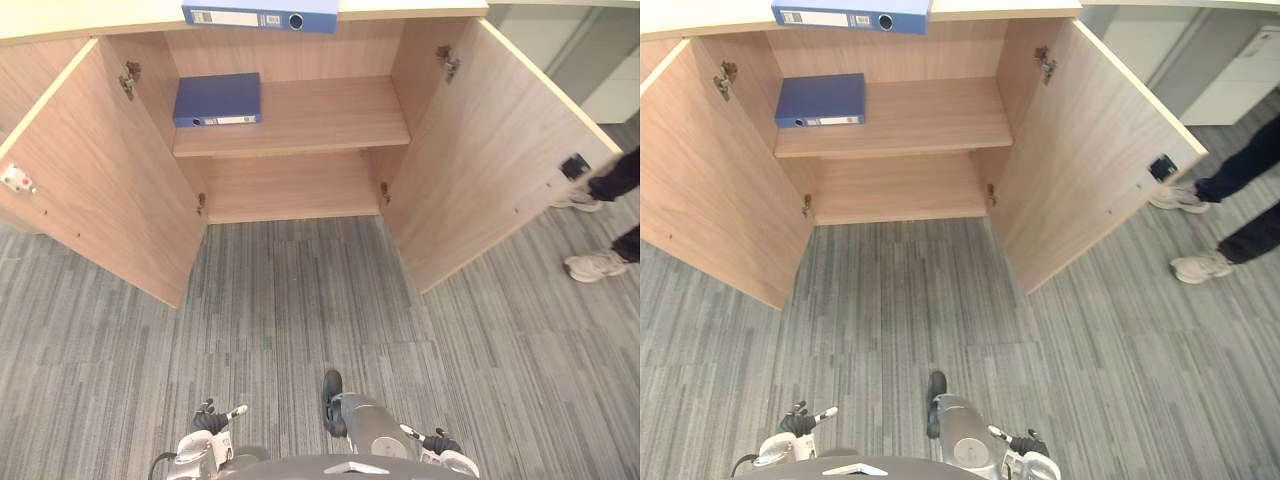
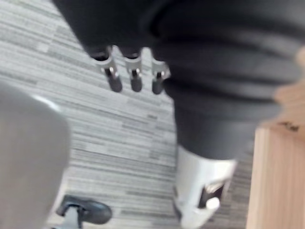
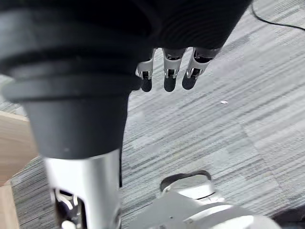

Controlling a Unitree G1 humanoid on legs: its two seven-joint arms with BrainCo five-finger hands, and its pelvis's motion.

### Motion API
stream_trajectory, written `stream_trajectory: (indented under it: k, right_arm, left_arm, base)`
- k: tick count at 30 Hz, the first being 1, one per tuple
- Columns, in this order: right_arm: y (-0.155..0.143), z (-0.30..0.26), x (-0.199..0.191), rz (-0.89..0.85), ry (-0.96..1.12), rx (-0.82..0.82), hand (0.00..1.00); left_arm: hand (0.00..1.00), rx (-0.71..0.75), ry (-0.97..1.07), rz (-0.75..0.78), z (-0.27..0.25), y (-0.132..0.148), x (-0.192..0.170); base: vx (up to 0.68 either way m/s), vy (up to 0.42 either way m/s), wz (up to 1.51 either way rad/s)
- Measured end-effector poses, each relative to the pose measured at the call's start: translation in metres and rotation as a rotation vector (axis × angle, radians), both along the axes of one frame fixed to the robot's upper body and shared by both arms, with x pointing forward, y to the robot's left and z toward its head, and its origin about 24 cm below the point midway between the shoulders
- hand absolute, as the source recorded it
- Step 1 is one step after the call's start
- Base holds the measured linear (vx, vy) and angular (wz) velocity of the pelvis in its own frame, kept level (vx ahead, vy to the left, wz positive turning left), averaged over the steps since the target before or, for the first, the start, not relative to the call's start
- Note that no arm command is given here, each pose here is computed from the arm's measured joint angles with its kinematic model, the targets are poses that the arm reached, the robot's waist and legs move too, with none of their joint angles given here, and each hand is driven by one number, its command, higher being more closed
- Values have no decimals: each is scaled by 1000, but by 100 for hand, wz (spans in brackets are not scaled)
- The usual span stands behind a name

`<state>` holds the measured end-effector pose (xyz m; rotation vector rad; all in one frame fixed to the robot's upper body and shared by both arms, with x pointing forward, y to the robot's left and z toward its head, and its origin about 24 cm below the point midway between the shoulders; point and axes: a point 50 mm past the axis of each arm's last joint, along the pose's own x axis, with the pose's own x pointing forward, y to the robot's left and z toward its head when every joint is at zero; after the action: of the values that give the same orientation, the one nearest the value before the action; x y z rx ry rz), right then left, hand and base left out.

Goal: Walk over to the cabinet, pick up the folder, carry it to the office cabinet, place the folder inside the office cabinet, then close the office cabinet door

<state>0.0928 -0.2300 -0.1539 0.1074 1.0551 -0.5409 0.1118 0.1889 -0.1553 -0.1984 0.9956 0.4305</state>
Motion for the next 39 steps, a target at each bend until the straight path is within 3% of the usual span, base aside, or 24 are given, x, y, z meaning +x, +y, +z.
stream_trajectory:
  k: [9, 15, 27, 32, 39]
  right_arm:
    - [11, 2, 11, -82, -61, 46, 0]
    - [28, -4, 8, -84, -34, 98, 0]
    - [27, 5, 36, -19, -109, 81, 0]
    - [12, 7, 34, -51, -117, 54, 0]
    - [15, 4, 22, -49, -84, 61, 0]
  left_arm:
    - [0, 12, -85, 1, 9, 2, 22]
    - [0, 38, -19, -34, 4, 13, 9]
    - [0, 22, 54, -73, -4, 8, -4]
    - [0, -57, 41, 31, -6, -13, -5]
    - [0, -57, -44, 86, 2, -9, 10]
  base:
    - [352, -5, -22]
    - [351, 243, -48]
    - [351, 79, 2]
    - [394, -183, 38]
    - [254, -146, 16]
